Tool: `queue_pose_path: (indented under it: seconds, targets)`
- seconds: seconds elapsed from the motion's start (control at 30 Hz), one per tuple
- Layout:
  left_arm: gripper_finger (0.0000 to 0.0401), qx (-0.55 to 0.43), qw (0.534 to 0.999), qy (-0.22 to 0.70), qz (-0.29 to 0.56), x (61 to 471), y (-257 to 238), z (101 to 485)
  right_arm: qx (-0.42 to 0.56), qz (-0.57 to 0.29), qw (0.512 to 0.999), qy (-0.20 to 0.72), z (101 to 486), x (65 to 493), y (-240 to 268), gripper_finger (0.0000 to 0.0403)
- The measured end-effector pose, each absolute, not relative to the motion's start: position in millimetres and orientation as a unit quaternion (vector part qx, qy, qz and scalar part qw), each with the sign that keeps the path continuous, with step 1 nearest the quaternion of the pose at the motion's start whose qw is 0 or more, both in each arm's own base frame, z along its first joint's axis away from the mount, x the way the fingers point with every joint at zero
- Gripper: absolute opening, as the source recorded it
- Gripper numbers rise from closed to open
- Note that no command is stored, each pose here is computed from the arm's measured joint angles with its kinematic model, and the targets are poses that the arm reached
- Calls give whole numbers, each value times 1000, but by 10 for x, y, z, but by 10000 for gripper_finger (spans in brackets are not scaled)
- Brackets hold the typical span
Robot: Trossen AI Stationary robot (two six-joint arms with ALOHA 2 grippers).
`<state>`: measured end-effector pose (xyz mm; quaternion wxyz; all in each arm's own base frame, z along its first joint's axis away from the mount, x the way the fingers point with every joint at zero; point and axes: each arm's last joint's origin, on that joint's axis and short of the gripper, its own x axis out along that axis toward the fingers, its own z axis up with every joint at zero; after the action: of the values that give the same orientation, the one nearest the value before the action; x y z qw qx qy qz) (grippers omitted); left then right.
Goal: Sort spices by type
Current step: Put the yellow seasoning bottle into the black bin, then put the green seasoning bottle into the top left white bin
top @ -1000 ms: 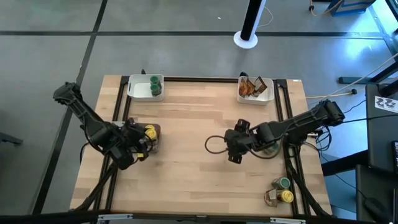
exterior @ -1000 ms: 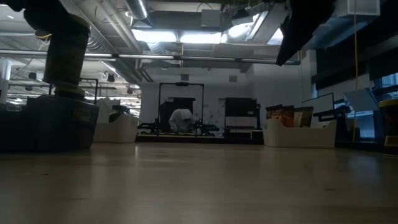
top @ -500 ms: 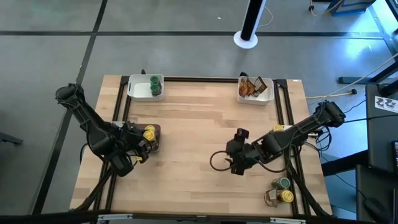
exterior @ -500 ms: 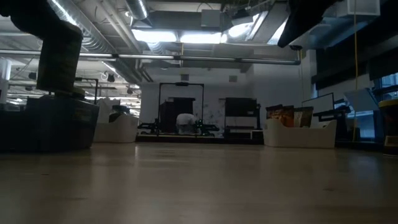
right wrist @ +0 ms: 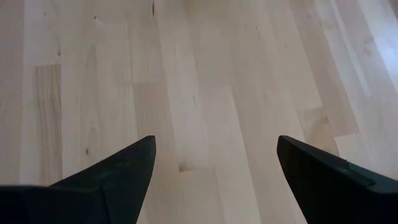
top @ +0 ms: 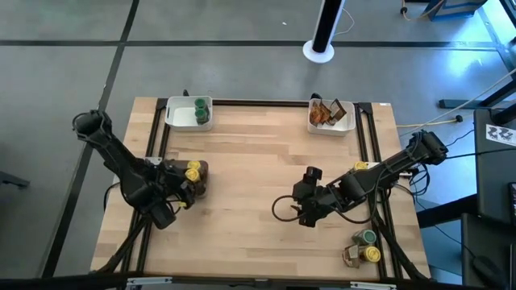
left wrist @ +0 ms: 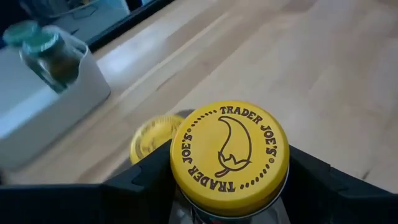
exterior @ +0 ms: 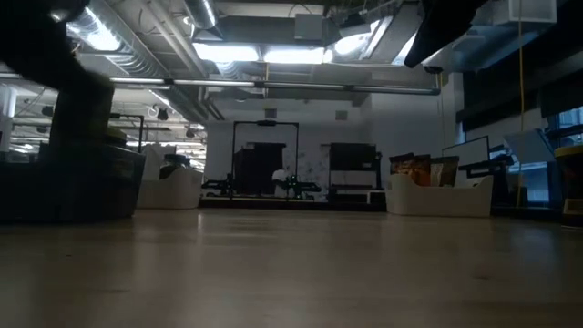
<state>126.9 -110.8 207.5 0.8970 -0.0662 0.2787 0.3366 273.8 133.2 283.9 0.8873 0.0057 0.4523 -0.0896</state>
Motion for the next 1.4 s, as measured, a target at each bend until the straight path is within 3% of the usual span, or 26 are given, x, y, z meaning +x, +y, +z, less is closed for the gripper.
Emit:
queue_pose_path:
  seconds: [0.27,0.63,0.93,1.4]
  targets:
    - [214,-107,903,261,323,1234,-1104,1774,0,-94,888,449,2841,2741,1326,335]
    - [214,-101,911,263,302,1256,-1128,1714,-1,-96,889,448,2841,2743,1326,335]
    - [262,-87,913,267,298,1252,-1122,1722,-1,-95,889,448,2840,2743,1325,335]
    - [276,-81,933,249,248,1216,-1041,2325,-2,-94,889,449,2840,2743,1326,335]
